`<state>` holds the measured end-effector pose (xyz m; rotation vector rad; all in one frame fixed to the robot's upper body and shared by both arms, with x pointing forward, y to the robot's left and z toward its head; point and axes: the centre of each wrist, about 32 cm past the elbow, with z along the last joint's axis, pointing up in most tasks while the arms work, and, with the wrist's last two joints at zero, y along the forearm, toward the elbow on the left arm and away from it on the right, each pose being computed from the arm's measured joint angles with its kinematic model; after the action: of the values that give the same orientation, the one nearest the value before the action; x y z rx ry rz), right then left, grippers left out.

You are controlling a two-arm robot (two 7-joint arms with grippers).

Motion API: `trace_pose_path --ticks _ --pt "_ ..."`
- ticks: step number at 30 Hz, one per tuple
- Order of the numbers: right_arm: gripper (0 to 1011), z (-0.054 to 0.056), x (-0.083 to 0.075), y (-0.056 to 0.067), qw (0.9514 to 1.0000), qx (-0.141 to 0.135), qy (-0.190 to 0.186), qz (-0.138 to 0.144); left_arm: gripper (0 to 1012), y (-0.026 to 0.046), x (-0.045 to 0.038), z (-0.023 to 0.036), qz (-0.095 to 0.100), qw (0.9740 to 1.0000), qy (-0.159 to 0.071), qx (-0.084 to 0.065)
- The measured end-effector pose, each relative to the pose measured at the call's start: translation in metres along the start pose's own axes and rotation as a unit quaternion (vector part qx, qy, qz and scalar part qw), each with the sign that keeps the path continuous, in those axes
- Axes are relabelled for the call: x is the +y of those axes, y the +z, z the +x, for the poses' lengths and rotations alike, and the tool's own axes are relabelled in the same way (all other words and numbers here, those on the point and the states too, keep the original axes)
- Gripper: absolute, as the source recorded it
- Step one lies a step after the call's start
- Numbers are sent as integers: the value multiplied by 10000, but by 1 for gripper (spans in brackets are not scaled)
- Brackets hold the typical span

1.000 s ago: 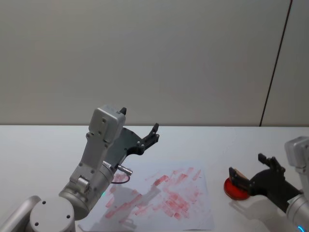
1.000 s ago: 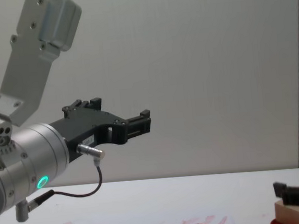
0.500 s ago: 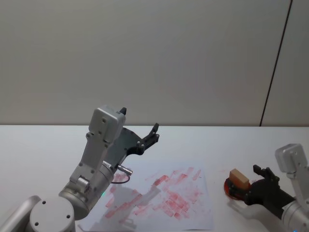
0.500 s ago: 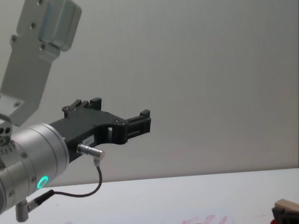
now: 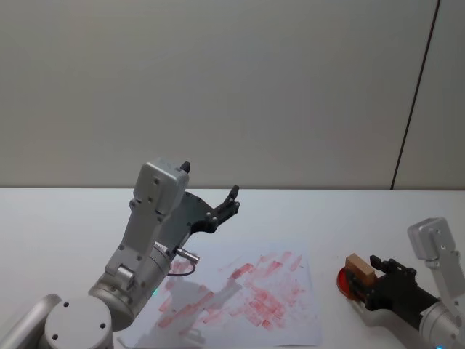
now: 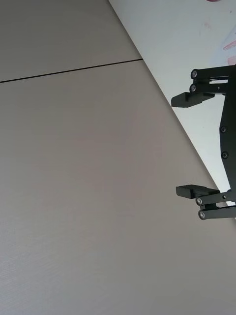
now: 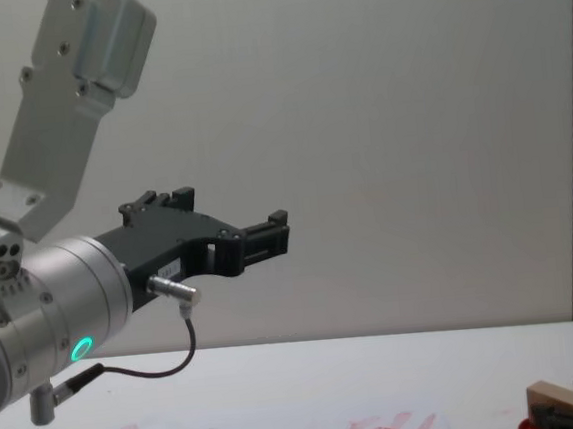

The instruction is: Use the one hand to pick up the stamp and affix it onto the A4 paper.

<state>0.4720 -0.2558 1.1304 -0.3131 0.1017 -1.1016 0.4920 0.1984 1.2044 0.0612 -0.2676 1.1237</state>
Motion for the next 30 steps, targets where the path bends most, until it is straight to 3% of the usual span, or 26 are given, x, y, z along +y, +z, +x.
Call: trace_pose_path --ticks 12,21,30 --pt "233 14 51 9 10000 8 -3 14 1003 0 0 0 0 10000 0 0" --pt "217 -6 77 61 9998 -66 39 201 1002 0 0 0 0 10000 0 0" --pt "217 -105 135 166 9986 -143 275 428 1002 0 0 0 0 10000 0 0"
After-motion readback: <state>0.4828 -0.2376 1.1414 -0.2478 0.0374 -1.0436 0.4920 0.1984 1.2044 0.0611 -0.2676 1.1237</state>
